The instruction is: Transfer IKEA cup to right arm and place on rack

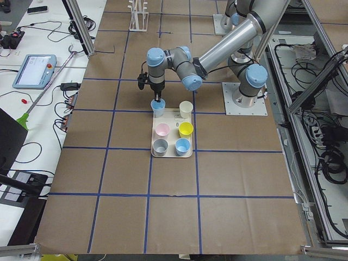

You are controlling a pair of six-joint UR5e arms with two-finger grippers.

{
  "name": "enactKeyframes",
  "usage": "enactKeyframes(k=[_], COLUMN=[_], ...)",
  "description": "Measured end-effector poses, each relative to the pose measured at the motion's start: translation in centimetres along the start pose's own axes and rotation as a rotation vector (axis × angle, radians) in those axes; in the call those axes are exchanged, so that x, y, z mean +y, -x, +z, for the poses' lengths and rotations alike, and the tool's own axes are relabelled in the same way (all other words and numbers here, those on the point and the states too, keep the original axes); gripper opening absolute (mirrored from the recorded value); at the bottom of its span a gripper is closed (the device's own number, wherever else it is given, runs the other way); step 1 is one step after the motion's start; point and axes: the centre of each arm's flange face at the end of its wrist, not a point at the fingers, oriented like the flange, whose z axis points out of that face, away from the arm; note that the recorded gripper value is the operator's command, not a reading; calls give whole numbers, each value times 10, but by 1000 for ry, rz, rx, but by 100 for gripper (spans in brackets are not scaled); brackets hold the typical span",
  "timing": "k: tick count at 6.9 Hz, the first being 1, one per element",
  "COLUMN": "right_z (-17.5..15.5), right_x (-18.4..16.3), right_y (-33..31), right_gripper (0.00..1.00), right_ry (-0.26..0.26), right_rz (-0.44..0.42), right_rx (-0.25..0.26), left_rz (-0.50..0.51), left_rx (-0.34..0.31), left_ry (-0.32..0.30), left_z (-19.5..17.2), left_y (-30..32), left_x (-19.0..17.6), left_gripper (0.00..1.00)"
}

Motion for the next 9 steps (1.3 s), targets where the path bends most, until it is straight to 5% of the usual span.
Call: enactKeyframes(k=[1, 2, 5, 7, 9], right_z=[4, 10, 7, 5, 18], right_x=[-3, -2, 8, 22, 41], right_y=[6, 15, 41, 45, 36], right_gripper=[100, 100, 100, 99, 99], right_ry=[-95, -167, -214, -234, -332], right_rz=[66, 157, 498, 758, 908], right_rx=[-70, -201, -599, -761, -829], left_rz=[-2, -4, 29, 85, 106], left_rx=[7, 16, 22, 75, 273], left_ry=[17, 37, 36, -15, -94], left_z=[-28, -64, -163, -184, -186], left_y=[1, 2, -15, -51, -79], left_x=[-5, -12, -34, -44, -54], left_gripper=[0, 0, 0, 0, 0])
